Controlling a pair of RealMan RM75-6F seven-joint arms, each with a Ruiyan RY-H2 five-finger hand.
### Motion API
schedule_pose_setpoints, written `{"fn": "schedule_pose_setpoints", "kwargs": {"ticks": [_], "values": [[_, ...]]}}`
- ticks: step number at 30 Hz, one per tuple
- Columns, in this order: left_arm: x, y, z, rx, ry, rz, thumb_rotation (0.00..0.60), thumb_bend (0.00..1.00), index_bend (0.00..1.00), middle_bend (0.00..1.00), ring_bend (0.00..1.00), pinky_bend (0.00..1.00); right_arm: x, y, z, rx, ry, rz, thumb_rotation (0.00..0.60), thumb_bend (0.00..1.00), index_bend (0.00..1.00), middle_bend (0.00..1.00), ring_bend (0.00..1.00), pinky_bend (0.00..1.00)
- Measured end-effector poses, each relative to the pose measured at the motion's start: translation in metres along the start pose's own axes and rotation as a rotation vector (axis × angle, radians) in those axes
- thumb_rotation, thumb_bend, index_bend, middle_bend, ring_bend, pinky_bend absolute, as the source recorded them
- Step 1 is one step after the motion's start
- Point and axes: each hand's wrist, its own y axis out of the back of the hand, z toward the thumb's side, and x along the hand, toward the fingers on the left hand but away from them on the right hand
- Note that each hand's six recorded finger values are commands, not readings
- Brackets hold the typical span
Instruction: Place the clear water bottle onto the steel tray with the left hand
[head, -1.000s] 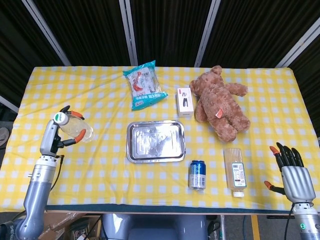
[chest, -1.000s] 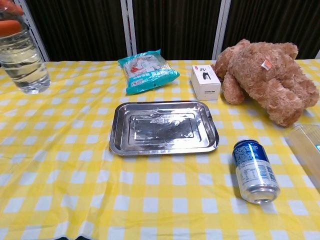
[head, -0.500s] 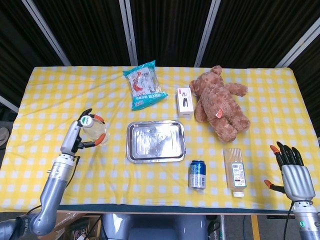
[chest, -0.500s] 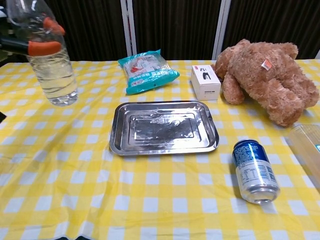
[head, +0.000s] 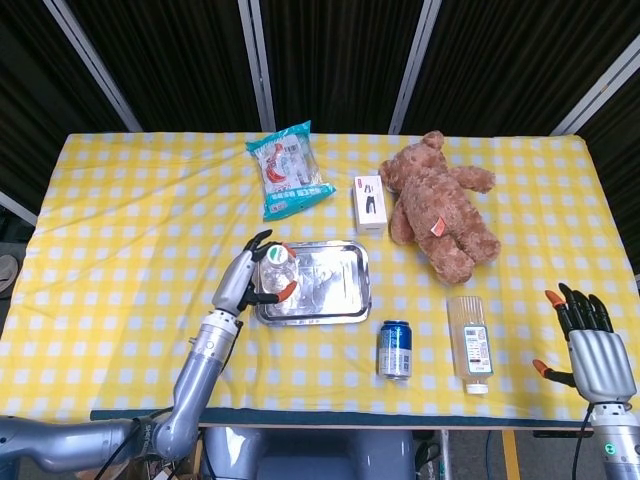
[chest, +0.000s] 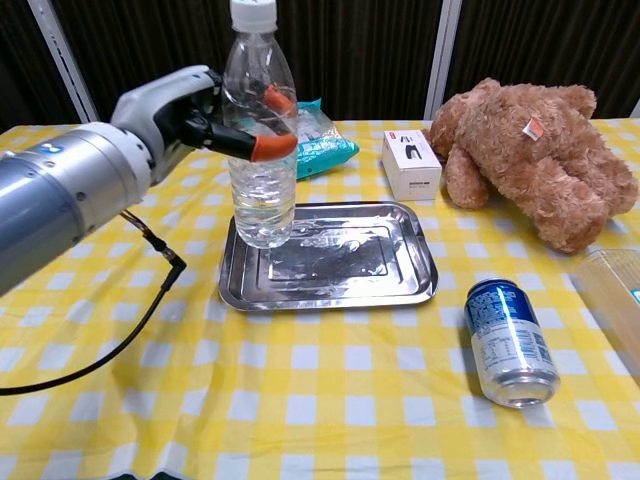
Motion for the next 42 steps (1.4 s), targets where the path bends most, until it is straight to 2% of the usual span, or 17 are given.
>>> {"fn": "schedule_pose_setpoints", "kwargs": {"ticks": [9,17,23,29,36,39,42], "values": [[0.038,-0.028,-0.017,-0.023,0.034,0.017,0.600,0.48,0.60,0.54,0.06,0.04,-0.003,-0.001,-0.008,-0.007,-0.022,0.005,0.600,0.05,0.10,0.00,0.00,0.00],[0.043,-0.045,-0.022,-0.044,0.038,-0.006,0.600,0.48,0.60,0.54,0.06,0.04,-0.003,0.000,-0.007,-0.010,-0.017,0.003,0.600,0.05,0.10,0.00,0.00,0.00],[0.040,-0.048,-0.023,-0.036,0.031,-0.008,0.600,0.49,0.60,0.52,0.06,0.04,-0.002,0.002,-0.007,-0.015,-0.015,-0.001,0.600,0.05,0.10,0.00,0.00,0.00],[0.040,-0.046,-0.027,0.017,0.040,-0.012,0.600,0.48,0.54,0.46,0.04,0.04,-0.001,0.001,-0.006,-0.020,-0.011,0.005,0.600,0.05,0.10,0.00,0.00,0.00],[0.037,-0.045,-0.038,0.043,0.067,-0.030,0.600,0.48,0.52,0.44,0.03,0.04,0.000,0.002,-0.006,-0.023,-0.009,0.001,0.600,0.05,0.10,0.00,0.00,0.00],[0.037,-0.046,-0.041,0.041,0.073,-0.039,0.600,0.41,0.46,0.37,0.01,0.02,-0.001,0.002,-0.006,-0.023,-0.008,0.000,0.600,0.05,0.10,0.00,0.00,0.00],[0.036,-0.048,-0.042,0.039,0.075,-0.059,0.600,0.31,0.33,0.25,0.00,0.00,-0.001,0.002,-0.006,-0.022,-0.010,0.000,0.600,0.05,0.10,0.00,0.00,0.00]]}}
